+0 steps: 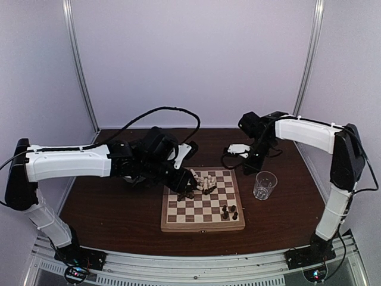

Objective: Set up the chess pieces on the board
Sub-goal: Pick up the pawn from the center of the board, then pass from the right arm to the left

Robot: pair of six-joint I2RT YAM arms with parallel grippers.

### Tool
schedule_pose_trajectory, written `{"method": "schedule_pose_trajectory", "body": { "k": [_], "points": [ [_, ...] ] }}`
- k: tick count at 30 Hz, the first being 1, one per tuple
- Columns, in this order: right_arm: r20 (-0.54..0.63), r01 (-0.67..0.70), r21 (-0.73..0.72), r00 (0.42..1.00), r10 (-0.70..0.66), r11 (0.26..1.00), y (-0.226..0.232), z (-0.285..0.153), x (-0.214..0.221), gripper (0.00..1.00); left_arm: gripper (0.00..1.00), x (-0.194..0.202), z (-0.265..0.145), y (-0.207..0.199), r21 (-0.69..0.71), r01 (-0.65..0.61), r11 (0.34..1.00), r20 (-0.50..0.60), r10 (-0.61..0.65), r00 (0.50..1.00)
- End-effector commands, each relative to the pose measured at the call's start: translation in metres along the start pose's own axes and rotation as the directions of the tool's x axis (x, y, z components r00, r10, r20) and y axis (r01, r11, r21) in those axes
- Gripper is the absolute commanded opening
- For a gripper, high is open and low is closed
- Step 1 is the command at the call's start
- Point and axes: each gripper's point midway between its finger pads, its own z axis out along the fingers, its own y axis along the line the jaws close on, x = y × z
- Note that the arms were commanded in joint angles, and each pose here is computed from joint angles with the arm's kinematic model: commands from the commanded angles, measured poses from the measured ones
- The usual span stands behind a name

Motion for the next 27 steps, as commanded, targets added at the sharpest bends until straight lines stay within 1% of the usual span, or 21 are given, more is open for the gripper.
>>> {"method": "schedule_pose_trajectory", "body": {
  "k": [1,3,6,10,13,17,19,23,26,27],
  "points": [
    [0.167,0.007,-0.104,0.986,0.01,0.995,0.027,-0.057,-0.013,0.07,0.4,-0.041,0.001,-0.028,0.153,0.043,0.987,0.113,-0.061,0.992],
    [0.225,0.033,-0.16,0.974,0.004,0.987,0.044,-0.072,-0.019,0.07,0.4,-0.053,0.004,-0.039,0.226,0.071,0.972,0.138,-0.104,0.985],
    [0.291,0.097,-0.196,0.956,-0.036,0.976,0.066,-0.089,-0.025,0.07,0.39,-0.066,0.006,-0.057,0.332,0.096,0.938,0.163,-0.158,0.974],
    [0.37,0.173,-0.221,0.926,-0.081,0.96,0.088,-0.108,-0.031,0.07,0.39,-0.076,0.014,-0.072,0.426,0.126,0.896,0.155,-0.21,0.965],
    [0.404,0.234,-0.243,0.907,-0.121,0.942,0.105,-0.118,-0.032,0.08,0.39,-0.079,0.02,-0.083,0.492,0.148,0.858,0.132,-0.241,0.961],
    [0.405,0.293,-0.242,0.897,-0.178,0.925,0.12,-0.119,-0.028,0.08,0.4,-0.084,0.024,-0.096,0.587,0.185,0.788,0.106,-0.301,0.948],
    [0.407,0.306,-0.245,0.894,-0.189,0.92,0.125,-0.119,-0.028,0.08,0.4,-0.086,0.026,-0.099,0.608,0.195,0.769,0.1,-0.318,0.943],
    [0.424,0.335,-0.258,0.882,-0.205,0.906,0.134,-0.123,-0.027,0.08,0.4,-0.088,0.028,-0.1,0.622,0.205,0.756,0.097,-0.334,0.938],
    [0.436,0.347,-0.258,0.875,-0.212,0.902,0.138,-0.127,-0.027,0.09,0.36,-0.088,0.028,-0.101,0.625,0.208,0.752,0.093,-0.336,0.937],
    [0.439,0.35,-0.258,0.873,-0.213,0.901,0.139,-0.128,-0.027,0.09,0.33,-0.089,0.029,-0.101,0.626,0.208,0.751,0.093,-0.337,0.937]
  ]
}}
